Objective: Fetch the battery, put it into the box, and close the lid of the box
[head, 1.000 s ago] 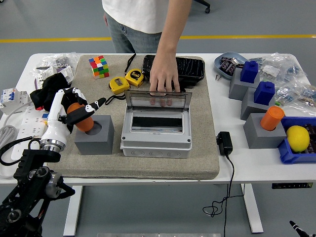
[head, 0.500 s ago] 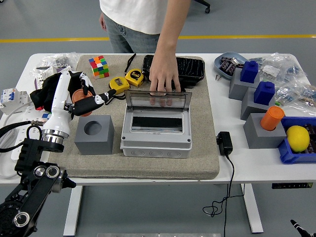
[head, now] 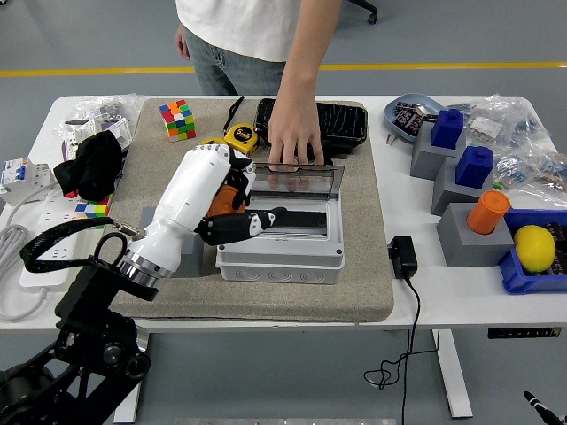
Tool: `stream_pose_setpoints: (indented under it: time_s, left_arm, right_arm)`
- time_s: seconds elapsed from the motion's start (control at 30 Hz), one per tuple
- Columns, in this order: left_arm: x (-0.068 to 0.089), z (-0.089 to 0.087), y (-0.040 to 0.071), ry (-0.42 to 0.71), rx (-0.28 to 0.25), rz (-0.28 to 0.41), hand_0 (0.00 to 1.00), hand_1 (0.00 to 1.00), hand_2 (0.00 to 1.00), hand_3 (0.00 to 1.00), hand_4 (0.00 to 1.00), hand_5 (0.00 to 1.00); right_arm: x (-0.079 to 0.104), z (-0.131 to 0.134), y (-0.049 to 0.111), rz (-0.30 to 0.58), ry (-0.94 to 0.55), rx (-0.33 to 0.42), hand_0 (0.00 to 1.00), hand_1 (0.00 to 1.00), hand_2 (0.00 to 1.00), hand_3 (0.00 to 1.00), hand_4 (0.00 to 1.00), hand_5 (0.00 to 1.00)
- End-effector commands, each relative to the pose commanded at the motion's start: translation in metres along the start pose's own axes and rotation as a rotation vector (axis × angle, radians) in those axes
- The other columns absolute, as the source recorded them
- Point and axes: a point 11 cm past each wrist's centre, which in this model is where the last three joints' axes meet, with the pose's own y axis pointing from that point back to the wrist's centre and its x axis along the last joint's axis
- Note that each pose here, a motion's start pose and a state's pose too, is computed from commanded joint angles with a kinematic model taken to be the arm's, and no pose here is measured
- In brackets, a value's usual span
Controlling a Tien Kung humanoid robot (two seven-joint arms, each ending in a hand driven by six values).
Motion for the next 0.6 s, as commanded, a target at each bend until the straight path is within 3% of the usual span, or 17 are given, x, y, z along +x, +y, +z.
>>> stream_pose_setpoints:
  time_s: [0.13, 0.23, 0.43, 0.6]
  left_arm:
    - [-0.016, 0.017, -0.002, 0.034, -0.061, -0.047, 0.034, 0.002, 0.015, 0.038, 0.924, 0.064]
    - [-0.028, 0.019, -0.004, 0.046, -0.08, -0.078, 0.034, 0.002, 0.015, 0.038, 0.924, 0.064]
    - [-0.041, 0.02, -0.009, 0.064, -0.095, -0.101, 0.034, 0.002, 0.015, 0.038, 0.925, 0.066]
    - [-0.051, 0.009, -0.014, 0.086, -0.073, -0.114, 0.034, 0.002, 0.015, 0.038, 0.926, 0.069]
  right_arm:
    - [0.0, -0.002, 0.0, -0.001, 0.001, 0.003, 0.795, 0.724, 0.719, 0.758, 0.998, 0.99]
    - [0.0, -0.004, 0.0, -0.002, 0.002, 0.006, 0.795, 0.724, 0.719, 0.758, 0.998, 0.99]
    - [0.001, -0.002, -0.001, 0.001, 0.008, 0.003, 0.794, 0.724, 0.719, 0.758, 0.998, 0.991]
    - [0.001, -0.001, 0.0, -0.001, 0.012, 0.001, 0.795, 0.724, 0.719, 0.758, 0.998, 0.991]
